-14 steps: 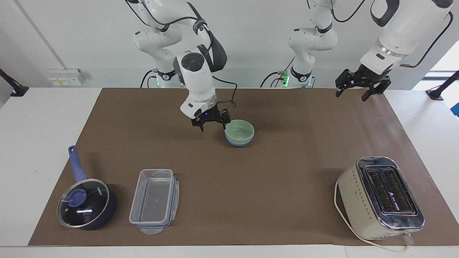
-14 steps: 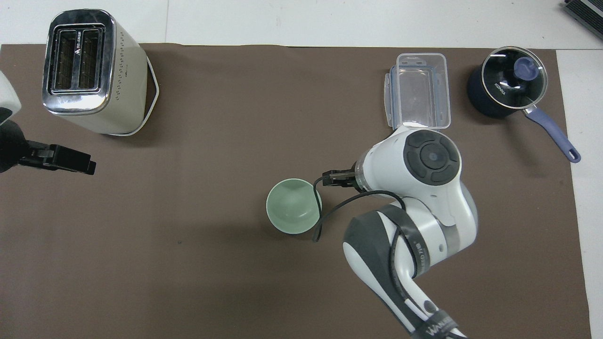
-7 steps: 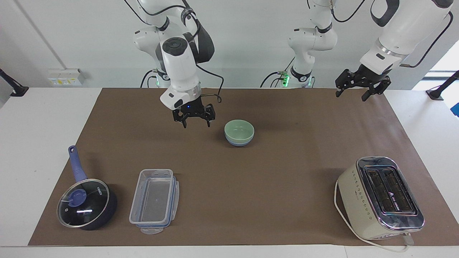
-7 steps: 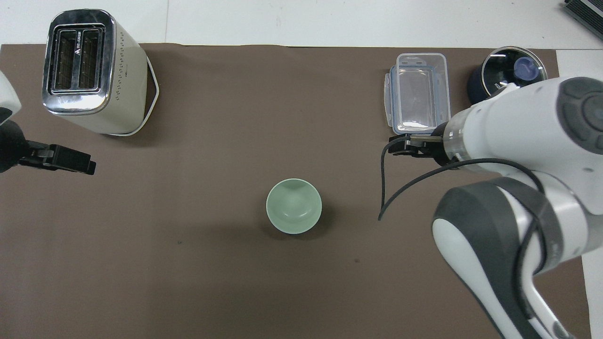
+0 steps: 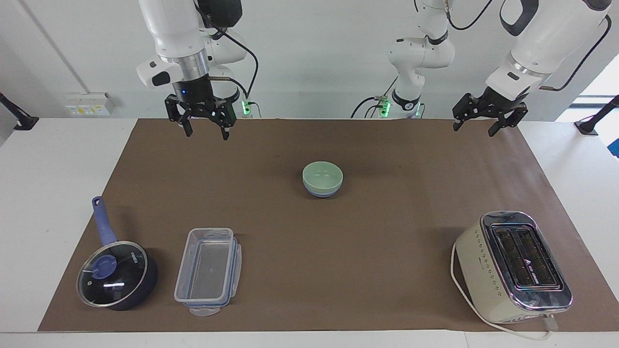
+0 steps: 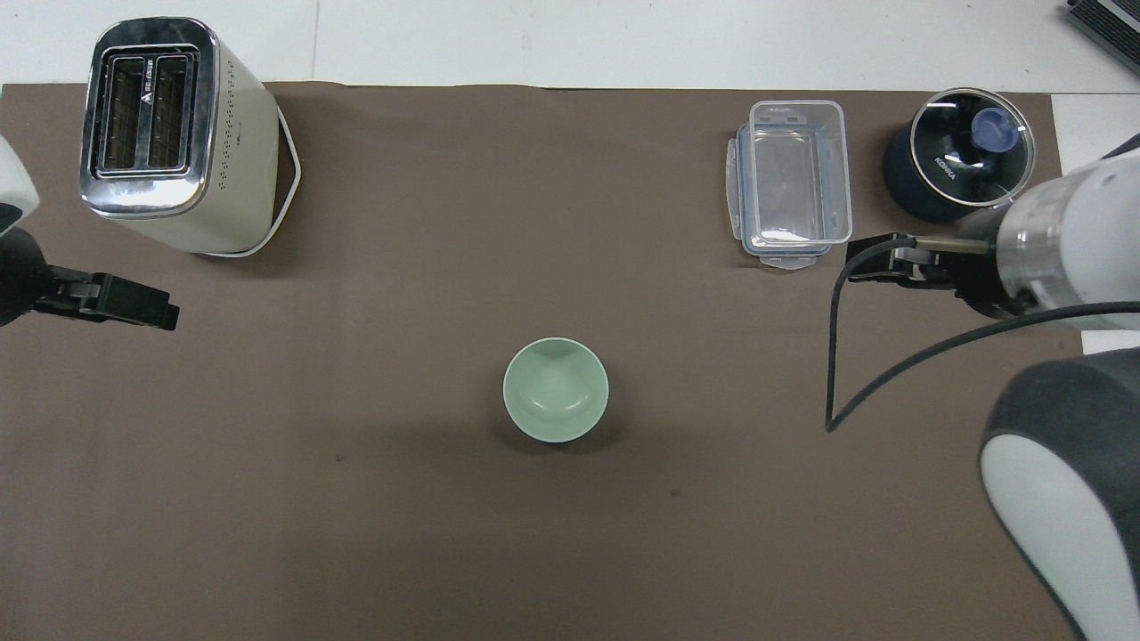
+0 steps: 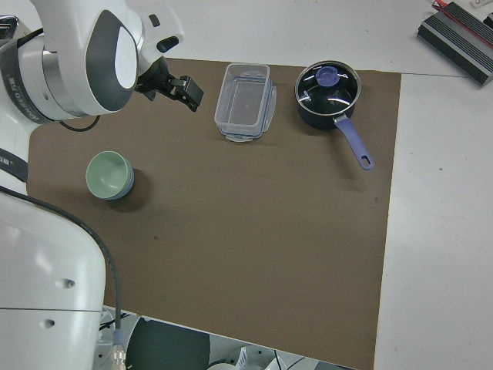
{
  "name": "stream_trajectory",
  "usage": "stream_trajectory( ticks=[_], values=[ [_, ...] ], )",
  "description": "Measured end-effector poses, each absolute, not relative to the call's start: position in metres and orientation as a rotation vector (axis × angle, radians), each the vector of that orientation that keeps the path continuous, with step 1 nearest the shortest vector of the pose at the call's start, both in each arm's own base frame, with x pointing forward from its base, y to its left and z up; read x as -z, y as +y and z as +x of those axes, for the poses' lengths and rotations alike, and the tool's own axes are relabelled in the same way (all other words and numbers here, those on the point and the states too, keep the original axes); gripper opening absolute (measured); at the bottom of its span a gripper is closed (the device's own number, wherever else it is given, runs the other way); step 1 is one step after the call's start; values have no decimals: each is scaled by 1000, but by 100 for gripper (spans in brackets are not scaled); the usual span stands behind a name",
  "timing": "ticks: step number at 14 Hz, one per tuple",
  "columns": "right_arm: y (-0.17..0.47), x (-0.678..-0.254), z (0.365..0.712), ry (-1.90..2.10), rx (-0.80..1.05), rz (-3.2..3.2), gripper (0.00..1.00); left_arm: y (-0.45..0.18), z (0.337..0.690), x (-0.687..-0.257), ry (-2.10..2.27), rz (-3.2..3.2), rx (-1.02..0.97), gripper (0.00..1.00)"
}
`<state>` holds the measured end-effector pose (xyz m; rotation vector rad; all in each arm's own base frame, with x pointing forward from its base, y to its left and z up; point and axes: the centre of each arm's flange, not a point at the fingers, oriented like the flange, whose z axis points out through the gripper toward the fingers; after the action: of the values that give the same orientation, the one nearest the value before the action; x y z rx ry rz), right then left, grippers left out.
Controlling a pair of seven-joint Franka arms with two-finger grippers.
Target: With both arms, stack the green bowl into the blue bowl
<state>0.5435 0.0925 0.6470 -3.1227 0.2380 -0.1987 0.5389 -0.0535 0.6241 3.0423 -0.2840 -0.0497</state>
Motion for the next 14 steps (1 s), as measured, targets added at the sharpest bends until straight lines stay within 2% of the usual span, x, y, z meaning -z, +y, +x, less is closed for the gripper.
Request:
stream_trajectory(
  ticks=[6, 9, 14],
  values=[
    [25, -687, 529, 263, 113, -3145, 100, -53, 539, -625, -284, 3044, 48, 100],
    [15, -677, 520, 292, 51, -3132, 100, -53, 539, -625, -284, 3044, 48, 100],
    [12, -675, 517, 300, 49, -3127, 100, -53, 539, -625, -284, 3044, 47, 100]
  ],
)
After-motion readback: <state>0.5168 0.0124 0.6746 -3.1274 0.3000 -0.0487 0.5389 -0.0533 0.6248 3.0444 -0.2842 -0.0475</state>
